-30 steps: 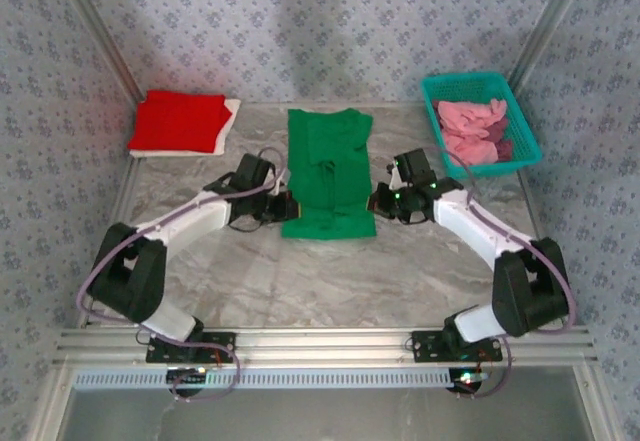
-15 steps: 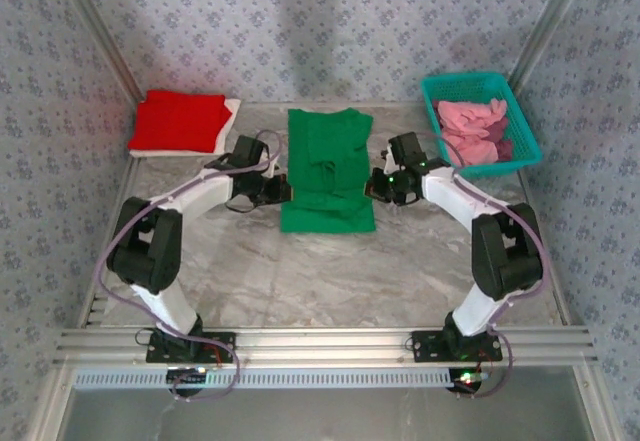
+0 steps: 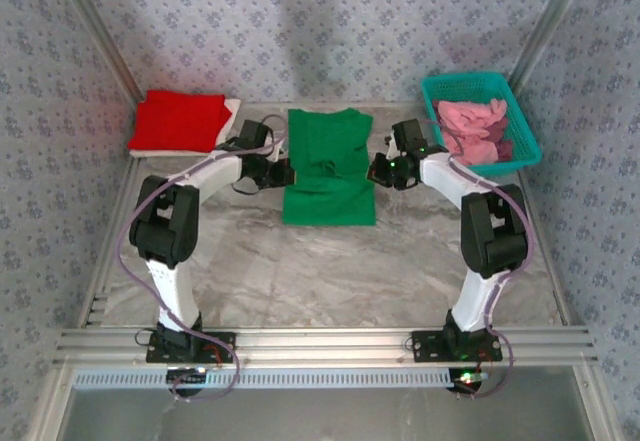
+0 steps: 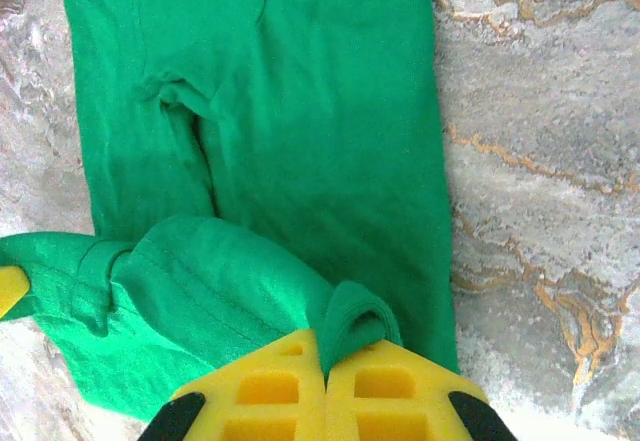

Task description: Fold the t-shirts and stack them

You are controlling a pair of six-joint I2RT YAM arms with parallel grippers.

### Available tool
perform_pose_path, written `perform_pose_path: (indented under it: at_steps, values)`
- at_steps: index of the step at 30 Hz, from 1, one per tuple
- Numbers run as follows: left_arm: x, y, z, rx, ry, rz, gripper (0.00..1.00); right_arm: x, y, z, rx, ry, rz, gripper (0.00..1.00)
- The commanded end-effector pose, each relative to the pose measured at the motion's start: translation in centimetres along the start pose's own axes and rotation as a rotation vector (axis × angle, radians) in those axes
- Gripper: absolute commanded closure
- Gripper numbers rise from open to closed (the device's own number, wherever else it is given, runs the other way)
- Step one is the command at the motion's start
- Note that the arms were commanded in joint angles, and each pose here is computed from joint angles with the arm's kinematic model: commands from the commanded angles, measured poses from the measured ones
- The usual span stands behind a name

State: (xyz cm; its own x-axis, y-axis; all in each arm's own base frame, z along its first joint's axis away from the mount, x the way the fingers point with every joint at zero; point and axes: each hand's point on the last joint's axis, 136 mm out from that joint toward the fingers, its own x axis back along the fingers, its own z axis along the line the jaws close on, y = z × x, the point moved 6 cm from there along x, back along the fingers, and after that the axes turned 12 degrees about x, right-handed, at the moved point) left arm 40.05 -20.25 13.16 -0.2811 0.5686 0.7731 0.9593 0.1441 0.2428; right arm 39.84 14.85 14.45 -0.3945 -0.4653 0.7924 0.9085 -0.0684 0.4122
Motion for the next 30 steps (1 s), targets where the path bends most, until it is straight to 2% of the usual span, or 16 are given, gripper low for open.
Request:
perform_pose_path:
  at_steps: [1, 15, 25, 26, 27, 28, 29, 30]
  values:
    - [-0.2, 0.9, 0.0, -0.030, 0.016, 0.003, 1.00, -0.3, 1.2, -0.4, 0.019, -0.013, -0.018, 1.00]
    - [-1.8, 2.5, 0.6, -0.021, 0.045, 0.006, 1.00, -2.7, 2.7, -1.3, -0.004, -0.014, -0.001, 1.00]
    - [-3.2, 4.8, 1.0, -0.014, 0.069, -0.024, 1.00, -3.6, 5.3, -1.4, -0.021, -0.002, -0.030, 1.00]
    - [-3.3, 5.5, 1.0, -0.013, 0.071, -0.035, 0.95, -3.6, 5.8, -1.4, -0.027, 0.003, -0.036, 1.00]
    - [-3.2, 6.2, 1.0, -0.013, 0.074, -0.044, 0.85, -3.5, 6.4, -1.5, -0.036, 0.008, -0.041, 0.96]
    - [-2.9, 7.1, 0.8, -0.011, 0.077, -0.059, 0.74, -3.3, 7.2, -1.6, -0.048, 0.015, -0.048, 0.82]
    - [-2.5, 8.1, 0.5, -0.013, 0.077, -0.072, 0.62, -3.0, 7.9, -1.6, -0.058, 0.020, -0.058, 0.75]
    - [-1.8, 8.8, 0.0, -0.018, 0.071, -0.085, 0.54, -2.6, 8.4, -1.6, -0.066, 0.019, -0.064, 0.73]
